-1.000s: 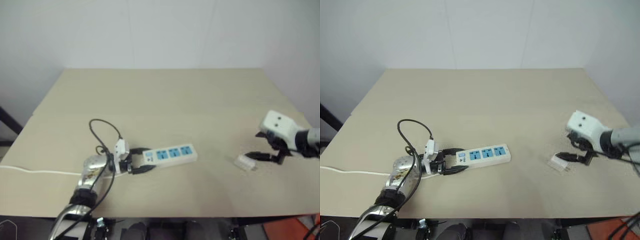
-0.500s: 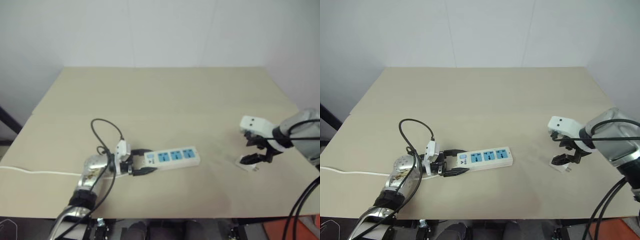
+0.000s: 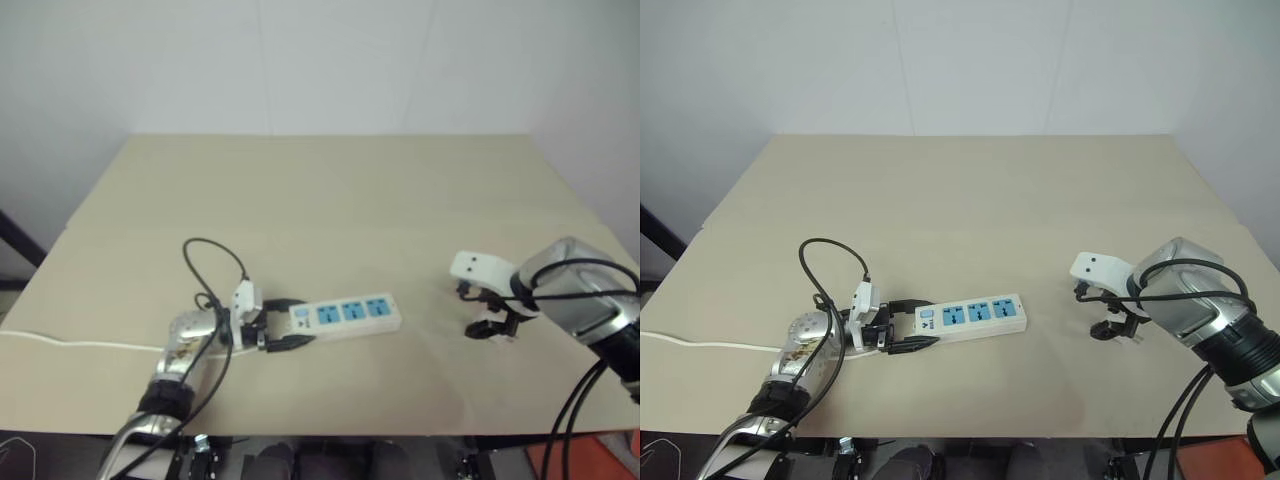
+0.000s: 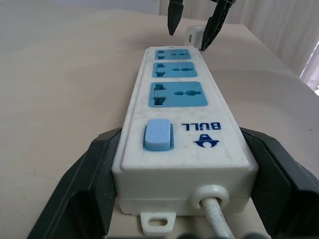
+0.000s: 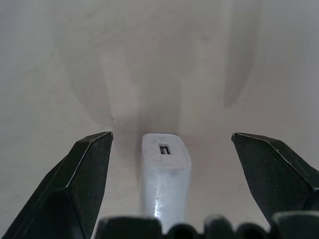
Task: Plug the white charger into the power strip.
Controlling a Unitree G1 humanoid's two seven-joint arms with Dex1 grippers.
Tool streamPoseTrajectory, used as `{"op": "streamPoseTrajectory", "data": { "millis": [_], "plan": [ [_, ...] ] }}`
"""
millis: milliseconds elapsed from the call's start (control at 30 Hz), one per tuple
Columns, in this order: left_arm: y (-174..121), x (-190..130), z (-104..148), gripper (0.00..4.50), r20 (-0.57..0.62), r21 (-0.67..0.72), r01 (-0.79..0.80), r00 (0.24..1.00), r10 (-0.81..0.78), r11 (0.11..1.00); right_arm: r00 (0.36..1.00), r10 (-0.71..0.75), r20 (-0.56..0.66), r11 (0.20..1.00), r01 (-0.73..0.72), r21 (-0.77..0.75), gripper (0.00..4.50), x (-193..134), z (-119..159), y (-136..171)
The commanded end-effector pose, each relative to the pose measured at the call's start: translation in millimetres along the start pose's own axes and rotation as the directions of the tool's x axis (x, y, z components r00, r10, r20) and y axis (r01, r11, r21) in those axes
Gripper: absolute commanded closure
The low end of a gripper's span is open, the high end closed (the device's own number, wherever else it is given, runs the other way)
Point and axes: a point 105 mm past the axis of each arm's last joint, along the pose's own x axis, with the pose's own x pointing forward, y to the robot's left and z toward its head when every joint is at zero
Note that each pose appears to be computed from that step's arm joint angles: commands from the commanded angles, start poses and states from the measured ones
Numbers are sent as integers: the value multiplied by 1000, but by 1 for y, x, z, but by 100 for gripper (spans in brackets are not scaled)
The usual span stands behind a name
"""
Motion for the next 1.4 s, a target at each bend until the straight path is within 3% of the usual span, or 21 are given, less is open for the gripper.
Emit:
{"op": "streamPoseTrajectory", "data": {
  "millis": [33, 167, 267, 533, 767, 867, 900, 1000, 1067, 1133, 1300, 1400],
  "plan": [
    [-5, 1, 0, 123, -3, 13, 10, 1000, -10, 1000, 1000, -19, -3, 1000, 19, 13, 0, -5, 0, -4],
    [-5, 1, -3, 123, -6, 15, -8, 1000, 8, 1000, 1000, -3, -8, 1000, 3, 28, 0, -6, 0, -3],
    [-5, 1, -4, 123, -8, 13, -7, 1000, 7, 1000, 1000, 1, -13, 1000, -1, 21, 57, -7, 0, -1],
    [-8, 4, -7, 123, -9, 6, 3, 1000, -3, 1000, 1000, 18, -26, 1000, -17, 4, 337, -6, 0, 3],
    [-10, 7, -5, 123, -9, 4, 35, 999, -35, 999, 1000, -20, 4, 1000, 20, -7, 339, -15, 6, 0],
    [-11, 9, -3, 123, -6, 6, 58, 998, -58, 998, 996, -55, 72, 998, 57, -27, 339, -25, 18, -5],
    [-11, 11, -1, 123, -5, 16, 71, 997, -71, 997, 983, -86, 161, 995, 94, -45, 339, -34, 32, -9],
    [-10, 20, 2, 123, -11, 42, 107, 994, -107, 993, 882, -153, 446, 984, 178, -15, 339, -65, 73, -21],
    [-9, 23, 3, 123, -16, 53, 126, 992, -126, 991, 812, -144, 566, 984, 178, -5, 339, -78, 86, -21],
    [-9, 28, 4, 123, -11, 53, 153, 988, -153, 987, 688, -114, 717, 987, 163, 1, 339, -92, 103, -17],
    [-9, 37, 4, 123, 4, 38, 203, 979, -204, 978, 454, -4, 891, 996, 85, -38, 339, -105, 123, 0],
    [-9, 39, 3, 123, 1, 27, 226, 974, -226, 974, 375, 46, 926, 998, 29, -62, 339, -104, 128, 8]
  ]
}}
